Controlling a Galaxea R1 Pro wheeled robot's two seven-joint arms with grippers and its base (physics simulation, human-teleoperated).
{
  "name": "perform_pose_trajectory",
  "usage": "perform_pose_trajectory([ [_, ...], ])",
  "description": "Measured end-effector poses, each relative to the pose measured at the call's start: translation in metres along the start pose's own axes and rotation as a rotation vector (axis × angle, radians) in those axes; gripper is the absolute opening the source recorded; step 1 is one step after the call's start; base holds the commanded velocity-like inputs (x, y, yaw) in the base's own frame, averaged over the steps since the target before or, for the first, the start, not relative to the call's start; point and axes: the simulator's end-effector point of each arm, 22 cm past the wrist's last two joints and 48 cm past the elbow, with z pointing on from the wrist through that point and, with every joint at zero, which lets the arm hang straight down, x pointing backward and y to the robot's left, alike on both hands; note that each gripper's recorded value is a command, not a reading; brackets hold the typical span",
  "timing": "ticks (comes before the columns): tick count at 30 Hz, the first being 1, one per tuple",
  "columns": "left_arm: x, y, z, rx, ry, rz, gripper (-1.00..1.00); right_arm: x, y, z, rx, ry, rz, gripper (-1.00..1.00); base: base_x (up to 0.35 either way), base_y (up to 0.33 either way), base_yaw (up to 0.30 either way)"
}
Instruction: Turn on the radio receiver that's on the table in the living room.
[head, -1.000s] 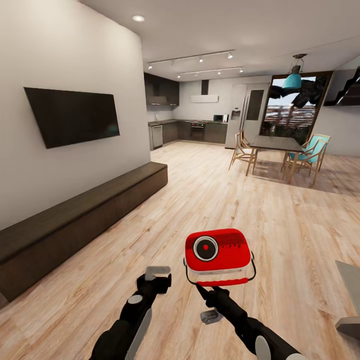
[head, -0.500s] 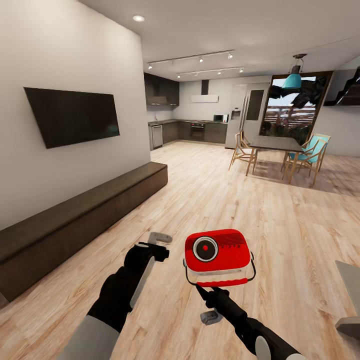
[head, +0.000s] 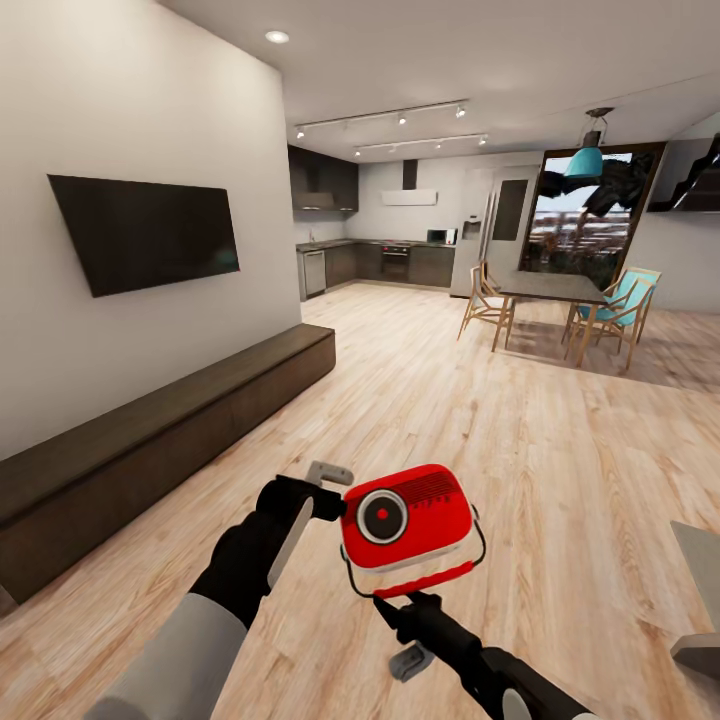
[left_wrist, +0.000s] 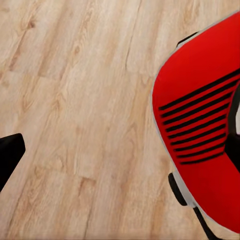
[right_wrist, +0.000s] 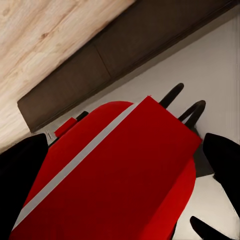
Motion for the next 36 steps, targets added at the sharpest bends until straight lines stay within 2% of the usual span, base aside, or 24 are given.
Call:
perform_pose_trajectory([
  [4, 0.004, -0.002, 0.002, 0.002, 0.009, 0.006, 1.00, -0.002, -0.006, 0.000, 0.024, -0.006, -0.007, -1.00, 0.000, 0.000, 0.000],
  [5, 0.005, -0.010, 0.003, 0.008, 0.010, 0.038, 1.00, -0.005, -0.011, 0.001, 0.041, -0.013, -0.012, -1.00, 0.000, 0.000, 0.000],
  [7, 0.006, -0.018, 0.003, 0.011, 0.009, 0.070, 1.00, -0.005, -0.012, 0.001, 0.045, -0.015, -0.013, -1.00, 0.000, 0.000, 0.000],
  [11, 0.007, -0.026, 0.002, 0.026, 0.009, 0.090, 1.00, -0.006, -0.014, 0.001, 0.050, -0.017, -0.015, -1.00, 0.000, 0.000, 0.000],
  [12, 0.008, -0.033, 0.002, 0.049, 0.009, 0.099, 1.00, -0.007, -0.015, 0.001, 0.052, -0.018, -0.015, -1.00, 0.000, 0.000, 0.000],
  [18, 0.011, -0.051, 0.003, 0.119, 0.012, 0.101, 1.00, -0.007, -0.016, 0.002, 0.053, -0.019, -0.014, -1.00, 0.000, 0.000, 0.000],
  [34, 0.010, -0.051, 0.002, 0.116, 0.004, 0.100, 1.00, -0.006, -0.014, 0.001, 0.049, -0.016, -0.010, -1.00, 0.000, 0.000, 0.000],
  [35, 0.010, -0.051, 0.002, 0.115, 0.005, 0.101, -1.00, -0.006, -0.014, 0.001, 0.049, -0.017, -0.010, -1.00, 0.000, 0.000, 0.000],
  [36, 0.010, -0.051, 0.002, 0.114, 0.005, 0.101, -1.00, -0.006, -0.014, 0.001, 0.050, -0.017, -0.011, -1.00, 0.000, 0.000, 0.000],
])
